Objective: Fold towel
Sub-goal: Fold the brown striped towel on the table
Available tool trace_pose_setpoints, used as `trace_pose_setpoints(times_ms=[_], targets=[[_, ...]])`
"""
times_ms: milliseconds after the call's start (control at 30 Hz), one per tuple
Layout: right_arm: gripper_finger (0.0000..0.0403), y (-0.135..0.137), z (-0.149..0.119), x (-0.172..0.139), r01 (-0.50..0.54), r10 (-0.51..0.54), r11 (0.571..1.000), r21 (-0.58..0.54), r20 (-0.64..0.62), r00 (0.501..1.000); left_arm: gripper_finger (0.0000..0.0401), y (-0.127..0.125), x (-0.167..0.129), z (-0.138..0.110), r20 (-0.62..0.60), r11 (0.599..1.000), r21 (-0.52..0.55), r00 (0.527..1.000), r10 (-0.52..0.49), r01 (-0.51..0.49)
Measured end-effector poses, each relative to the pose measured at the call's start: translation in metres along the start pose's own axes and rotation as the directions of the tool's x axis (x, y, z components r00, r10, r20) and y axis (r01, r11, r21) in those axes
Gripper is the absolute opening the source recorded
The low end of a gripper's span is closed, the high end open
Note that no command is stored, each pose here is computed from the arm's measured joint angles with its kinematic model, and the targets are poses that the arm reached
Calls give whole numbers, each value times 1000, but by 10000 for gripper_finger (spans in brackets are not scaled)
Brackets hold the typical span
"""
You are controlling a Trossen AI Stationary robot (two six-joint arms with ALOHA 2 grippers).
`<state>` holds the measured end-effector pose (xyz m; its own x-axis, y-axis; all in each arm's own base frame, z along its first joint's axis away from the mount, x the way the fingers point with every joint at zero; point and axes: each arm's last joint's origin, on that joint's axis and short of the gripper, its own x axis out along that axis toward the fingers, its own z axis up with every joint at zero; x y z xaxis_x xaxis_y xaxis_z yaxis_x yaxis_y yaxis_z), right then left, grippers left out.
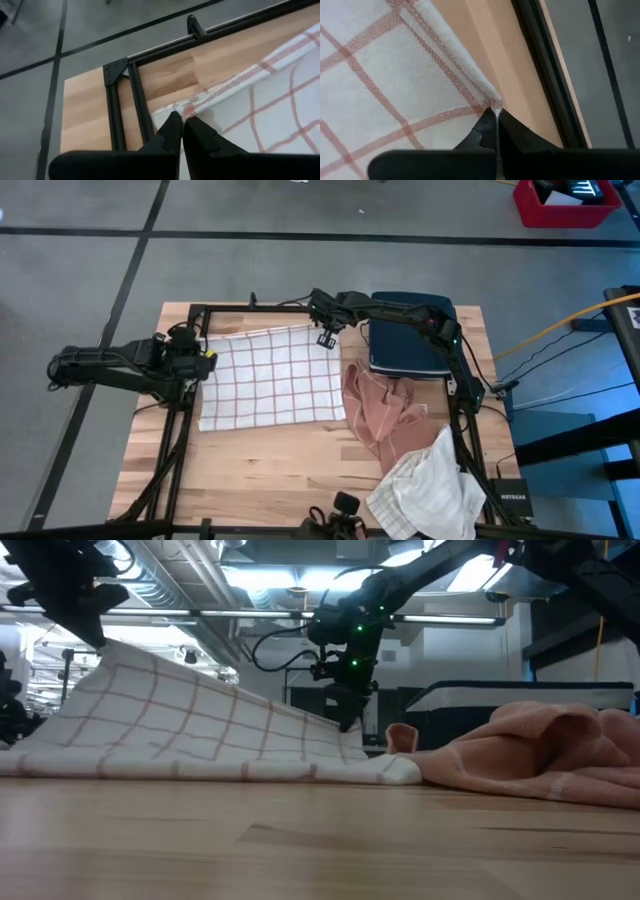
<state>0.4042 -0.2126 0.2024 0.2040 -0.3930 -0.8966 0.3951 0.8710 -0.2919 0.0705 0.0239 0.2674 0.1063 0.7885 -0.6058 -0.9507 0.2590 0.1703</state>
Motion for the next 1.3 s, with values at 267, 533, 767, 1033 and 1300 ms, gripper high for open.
trace_pose_setpoints(times_ms=[267,533,767,1033,1300], targets=[[5,-11,-3,6,-55,55,998,10,-7,998,1,0,2,2,-7,1000,-1,1000,19,-19],[30,-9,-2,13,-49,49,999,14,-6,999,9,1,2,2,-10,1000,-2,1000,25,-25],[122,-12,-4,14,43,-43,999,9,-35,998,106,2,2,2,-5,1000,-4,1000,29,-29],[192,-17,1,-10,-9,9,1000,-14,-1,1000,173,-5,-12,22,0,990,25,990,-141,141],[200,24,-4,-67,-420,431,897,-141,55,901,163,-58,-12,22,-175,786,159,801,-573,597]])
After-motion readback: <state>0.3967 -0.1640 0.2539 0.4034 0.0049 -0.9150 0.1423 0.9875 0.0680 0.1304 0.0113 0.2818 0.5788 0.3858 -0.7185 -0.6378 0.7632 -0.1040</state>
